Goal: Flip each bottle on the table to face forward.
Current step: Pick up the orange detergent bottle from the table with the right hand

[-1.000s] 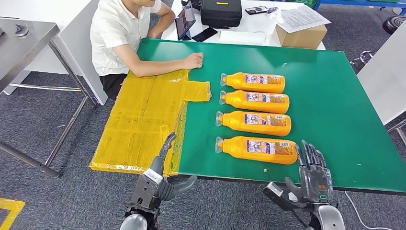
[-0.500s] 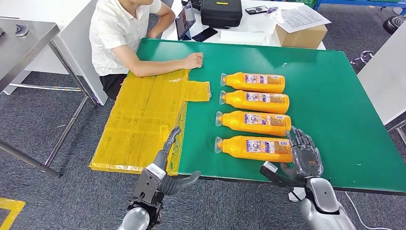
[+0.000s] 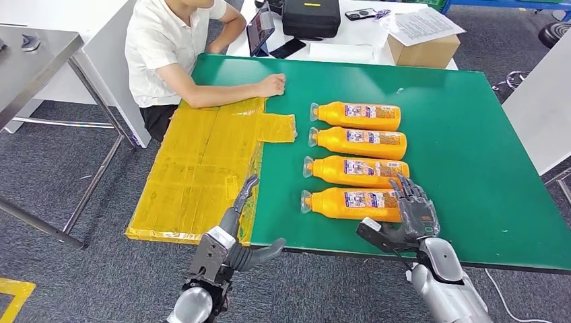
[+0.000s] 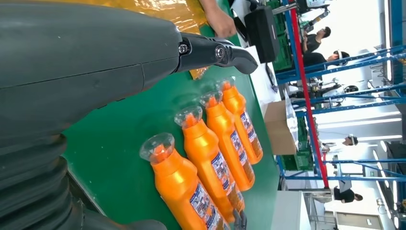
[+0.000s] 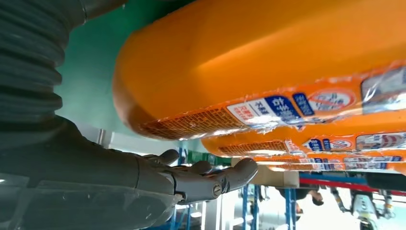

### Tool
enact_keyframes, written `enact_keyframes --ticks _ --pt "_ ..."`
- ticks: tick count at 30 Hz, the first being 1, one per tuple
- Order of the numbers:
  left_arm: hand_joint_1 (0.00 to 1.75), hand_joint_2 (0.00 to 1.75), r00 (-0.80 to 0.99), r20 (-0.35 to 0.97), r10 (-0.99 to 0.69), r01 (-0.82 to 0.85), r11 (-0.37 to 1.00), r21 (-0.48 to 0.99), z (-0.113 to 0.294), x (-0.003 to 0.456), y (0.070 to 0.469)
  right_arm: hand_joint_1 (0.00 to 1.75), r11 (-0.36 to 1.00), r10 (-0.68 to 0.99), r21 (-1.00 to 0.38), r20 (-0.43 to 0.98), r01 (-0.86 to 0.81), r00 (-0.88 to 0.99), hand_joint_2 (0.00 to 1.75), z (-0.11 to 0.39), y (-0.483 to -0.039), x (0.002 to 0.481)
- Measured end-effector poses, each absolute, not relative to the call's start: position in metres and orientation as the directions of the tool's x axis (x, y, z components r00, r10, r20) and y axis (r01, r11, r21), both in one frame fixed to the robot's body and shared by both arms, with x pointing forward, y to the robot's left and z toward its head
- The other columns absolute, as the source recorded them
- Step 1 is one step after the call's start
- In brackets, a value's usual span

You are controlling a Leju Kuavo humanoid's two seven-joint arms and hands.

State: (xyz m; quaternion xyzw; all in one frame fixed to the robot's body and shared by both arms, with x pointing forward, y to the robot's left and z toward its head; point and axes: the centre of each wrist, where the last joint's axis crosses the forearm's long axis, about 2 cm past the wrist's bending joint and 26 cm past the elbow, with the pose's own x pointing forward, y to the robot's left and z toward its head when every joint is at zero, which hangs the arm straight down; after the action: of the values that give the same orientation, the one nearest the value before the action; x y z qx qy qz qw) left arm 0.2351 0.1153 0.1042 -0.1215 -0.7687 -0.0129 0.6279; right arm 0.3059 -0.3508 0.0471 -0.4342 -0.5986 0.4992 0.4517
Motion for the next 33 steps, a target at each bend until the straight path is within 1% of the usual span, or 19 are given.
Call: enact_keyframes --ticks 1,2,4,5,6,11,29,31,33 --pt "0.0 1.75 -0.182 0.968 0.171 0.205 0.97 -0.132 0.104 0.235 0.115 0.16 0.128 0.97 -0.99 0.111 0.064 -0.214 1.75 0.047 -0.35 0.306" --pt "0.0 1.75 -0.181 0.969 0.171 0.206 0.97 -0.132 0.104 0.235 0.115 0.51 0.131 0.97 -0.99 0.116 0.057 -0.214 1.75 0.046 -0.35 0.307" --pt "0.0 1.75 -0.181 0.969 0.171 0.208 0.969 -0.132 0.104 0.235 0.114 1.38 0.136 0.968 -0.99 0.126 0.031 -0.215 1.75 0.044 -0.349 0.308" --pt "0.0 1.75 -0.181 0.968 0.171 0.209 0.969 -0.132 0.104 0.235 0.114 1.66 0.138 0.968 -0.99 0.133 0.011 -0.214 1.75 0.043 -0.349 0.308" --pt "0.0 1.75 -0.181 0.968 0.172 0.209 0.969 -0.132 0.104 0.235 0.114 1.75 0.141 0.967 -0.99 0.14 -0.011 -0.213 1.75 0.042 -0.348 0.308" --pt "0.0 1.75 -0.183 0.968 0.173 0.213 0.968 -0.133 0.104 0.236 0.114 1.75 0.162 0.961 -0.983 0.176 -0.082 -0.211 1.75 0.041 -0.351 0.311" --pt "0.0 1.75 -0.19 0.967 0.171 0.205 0.97 -0.131 0.105 0.236 0.115 1.75 0.186 0.952 -0.978 0.205 -0.098 -0.229 1.75 0.038 -0.349 0.309" --pt "0.0 1.75 -0.191 0.967 0.171 0.205 0.97 -0.131 0.105 0.236 0.115 1.75 0.225 0.941 -0.967 0.247 -0.116 -0.231 1.75 0.037 -0.348 0.307" --pt "0.0 1.75 -0.192 0.966 0.176 0.205 0.969 -0.136 0.105 0.236 0.115 1.75 0.32 0.907 -0.933 0.351 -0.162 -0.231 1.75 0.035 -0.348 0.306"
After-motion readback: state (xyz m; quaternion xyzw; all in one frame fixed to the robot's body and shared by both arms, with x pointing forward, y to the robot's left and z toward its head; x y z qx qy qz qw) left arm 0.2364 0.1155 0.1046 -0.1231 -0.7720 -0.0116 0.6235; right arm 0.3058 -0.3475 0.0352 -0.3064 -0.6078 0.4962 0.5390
